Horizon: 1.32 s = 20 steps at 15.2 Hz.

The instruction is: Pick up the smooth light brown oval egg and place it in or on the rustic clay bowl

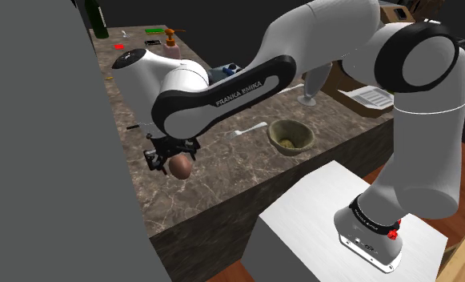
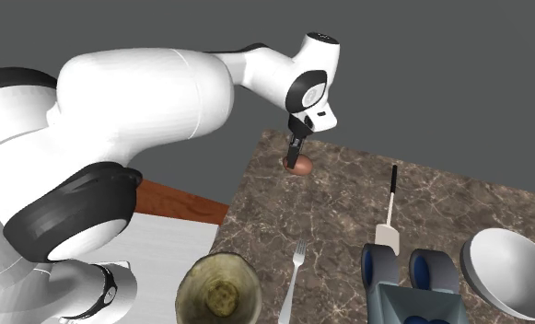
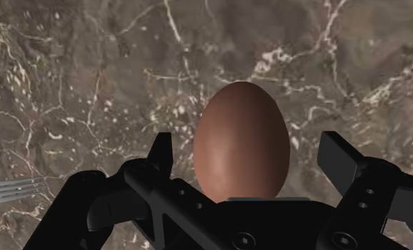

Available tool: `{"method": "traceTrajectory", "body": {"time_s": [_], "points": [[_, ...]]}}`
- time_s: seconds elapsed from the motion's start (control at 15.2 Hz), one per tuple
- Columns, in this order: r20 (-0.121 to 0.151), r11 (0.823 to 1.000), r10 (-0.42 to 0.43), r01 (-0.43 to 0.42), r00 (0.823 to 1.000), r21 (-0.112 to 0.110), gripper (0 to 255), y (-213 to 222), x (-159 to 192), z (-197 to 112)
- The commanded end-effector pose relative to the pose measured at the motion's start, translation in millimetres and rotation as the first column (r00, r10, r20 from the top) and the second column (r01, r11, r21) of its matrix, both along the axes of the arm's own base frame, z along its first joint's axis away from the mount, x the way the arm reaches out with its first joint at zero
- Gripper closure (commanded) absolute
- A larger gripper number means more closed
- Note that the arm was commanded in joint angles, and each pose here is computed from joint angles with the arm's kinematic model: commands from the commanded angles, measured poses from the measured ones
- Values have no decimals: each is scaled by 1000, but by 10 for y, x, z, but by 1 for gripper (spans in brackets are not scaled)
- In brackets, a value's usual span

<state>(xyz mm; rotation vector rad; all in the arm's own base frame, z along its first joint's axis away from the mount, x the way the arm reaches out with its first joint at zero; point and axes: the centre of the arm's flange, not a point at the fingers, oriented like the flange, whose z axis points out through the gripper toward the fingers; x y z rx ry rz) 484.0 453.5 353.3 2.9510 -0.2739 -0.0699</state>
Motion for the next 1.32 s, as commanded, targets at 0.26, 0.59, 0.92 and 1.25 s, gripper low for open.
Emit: {"method": "traceTrajectory", "body": {"time_s": [0.26, 0.59, 0.92, 1.25], "points": [[0, 1000, 0, 0, 1000, 0, 0, -24, -6, -143], [0, 1000, 0, 0, 1000, 0, 0, -24, -6, -142], [0, 1000, 0, 0, 1000, 0, 255, -24, -6, -142], [0, 1000, 0, 0, 1000, 0, 255, -24, -6, -143]]}}
